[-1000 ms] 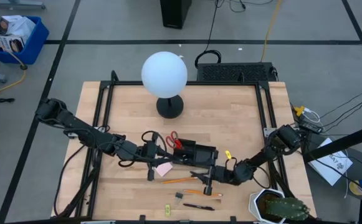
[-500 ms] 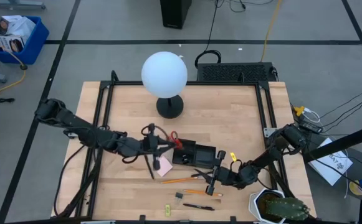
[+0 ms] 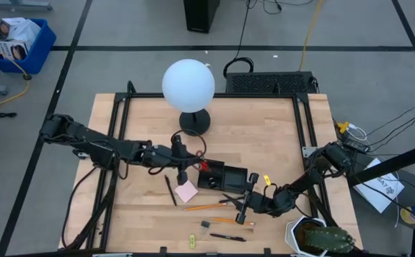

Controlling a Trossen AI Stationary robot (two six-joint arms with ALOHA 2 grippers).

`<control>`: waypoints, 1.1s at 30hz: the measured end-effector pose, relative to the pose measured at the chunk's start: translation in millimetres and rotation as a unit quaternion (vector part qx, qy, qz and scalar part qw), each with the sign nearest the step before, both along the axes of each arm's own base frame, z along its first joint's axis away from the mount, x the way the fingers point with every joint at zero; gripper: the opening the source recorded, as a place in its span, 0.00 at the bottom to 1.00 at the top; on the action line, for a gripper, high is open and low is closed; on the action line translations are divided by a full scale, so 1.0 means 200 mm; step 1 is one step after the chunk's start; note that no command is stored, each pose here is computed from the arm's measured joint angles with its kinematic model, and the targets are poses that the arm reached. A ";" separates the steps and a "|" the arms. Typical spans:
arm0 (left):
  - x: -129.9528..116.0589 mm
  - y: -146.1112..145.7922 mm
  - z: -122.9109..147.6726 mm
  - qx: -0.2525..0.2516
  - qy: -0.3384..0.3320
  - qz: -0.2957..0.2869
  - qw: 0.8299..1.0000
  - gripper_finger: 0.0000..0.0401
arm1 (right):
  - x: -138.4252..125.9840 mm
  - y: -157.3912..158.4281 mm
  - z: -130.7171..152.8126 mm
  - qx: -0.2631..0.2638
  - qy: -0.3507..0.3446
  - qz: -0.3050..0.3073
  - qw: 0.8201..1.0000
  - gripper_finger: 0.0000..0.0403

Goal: Pick and place office supplies into organizer
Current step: Put the black pen into the desk organizer

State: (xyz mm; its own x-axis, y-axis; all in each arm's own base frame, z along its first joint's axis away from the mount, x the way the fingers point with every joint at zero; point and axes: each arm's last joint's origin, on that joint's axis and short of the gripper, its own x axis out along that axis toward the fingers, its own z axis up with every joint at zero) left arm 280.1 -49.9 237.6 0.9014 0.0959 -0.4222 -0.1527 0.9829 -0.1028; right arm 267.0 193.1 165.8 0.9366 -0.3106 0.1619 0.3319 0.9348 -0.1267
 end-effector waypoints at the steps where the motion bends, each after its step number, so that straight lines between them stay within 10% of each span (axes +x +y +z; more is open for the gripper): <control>1: 0.00 0.01 0.00 -0.006 0.004 -0.009 1.000 0.09 | 0.00 0.00 0.00 0.000 0.000 0.000 1.000 0.37; 19: 0.02 0.07 0.00 -0.052 0.006 -0.070 0.996 0.45 | 0.00 0.00 -0.01 -0.013 0.011 0.002 1.000 0.36; 33: 0.00 -0.04 0.01 -0.051 0.001 -0.107 0.993 0.45 | -0.13 0.13 -0.05 -0.060 0.076 -0.061 0.993 0.35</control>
